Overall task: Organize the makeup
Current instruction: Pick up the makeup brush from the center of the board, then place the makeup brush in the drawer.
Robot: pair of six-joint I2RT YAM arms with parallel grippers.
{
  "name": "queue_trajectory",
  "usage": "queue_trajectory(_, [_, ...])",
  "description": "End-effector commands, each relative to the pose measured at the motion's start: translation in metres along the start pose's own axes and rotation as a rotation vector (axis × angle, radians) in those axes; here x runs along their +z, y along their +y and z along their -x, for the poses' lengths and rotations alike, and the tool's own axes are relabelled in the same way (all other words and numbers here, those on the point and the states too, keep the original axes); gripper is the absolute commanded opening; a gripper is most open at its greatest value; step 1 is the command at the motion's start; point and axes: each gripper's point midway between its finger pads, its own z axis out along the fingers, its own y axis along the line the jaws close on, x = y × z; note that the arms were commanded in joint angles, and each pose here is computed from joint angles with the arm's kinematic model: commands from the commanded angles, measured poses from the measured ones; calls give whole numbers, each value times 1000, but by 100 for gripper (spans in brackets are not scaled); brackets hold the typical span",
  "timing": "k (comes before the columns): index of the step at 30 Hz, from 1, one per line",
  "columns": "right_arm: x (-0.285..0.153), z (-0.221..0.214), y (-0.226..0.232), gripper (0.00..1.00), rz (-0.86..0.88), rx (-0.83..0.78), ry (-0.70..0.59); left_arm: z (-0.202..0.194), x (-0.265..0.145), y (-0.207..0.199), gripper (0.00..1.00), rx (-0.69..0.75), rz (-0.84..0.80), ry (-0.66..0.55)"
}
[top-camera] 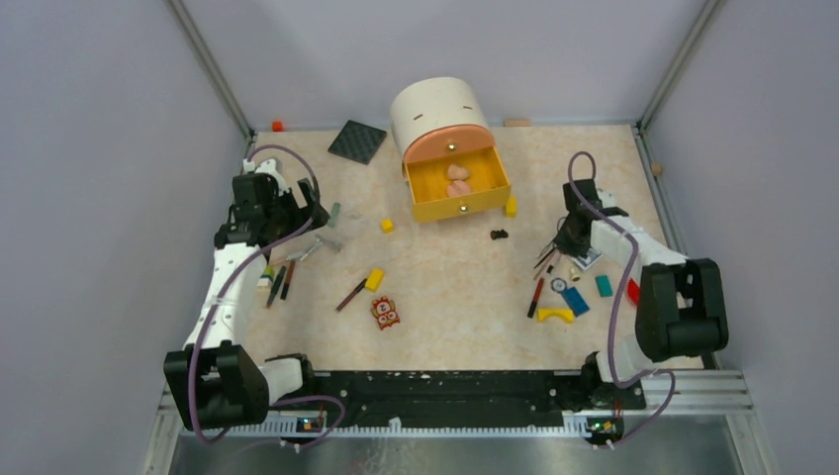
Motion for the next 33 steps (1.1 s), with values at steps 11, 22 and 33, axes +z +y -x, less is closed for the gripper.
queue_trajectory(11, [-190, 119, 92, 0, 650, 142, -432, 12, -7, -11, 99, 23, -54, -64])
queue_trajectory(22, [-248, 118, 203, 0, 940, 421, -467, 14, -12, -14, 99, 23, -68, -79])
queue_trajectory(33, [-220, 92, 306, 1, 983, 427, -347, 17, -15, -13, 99, 21, -67, -94])
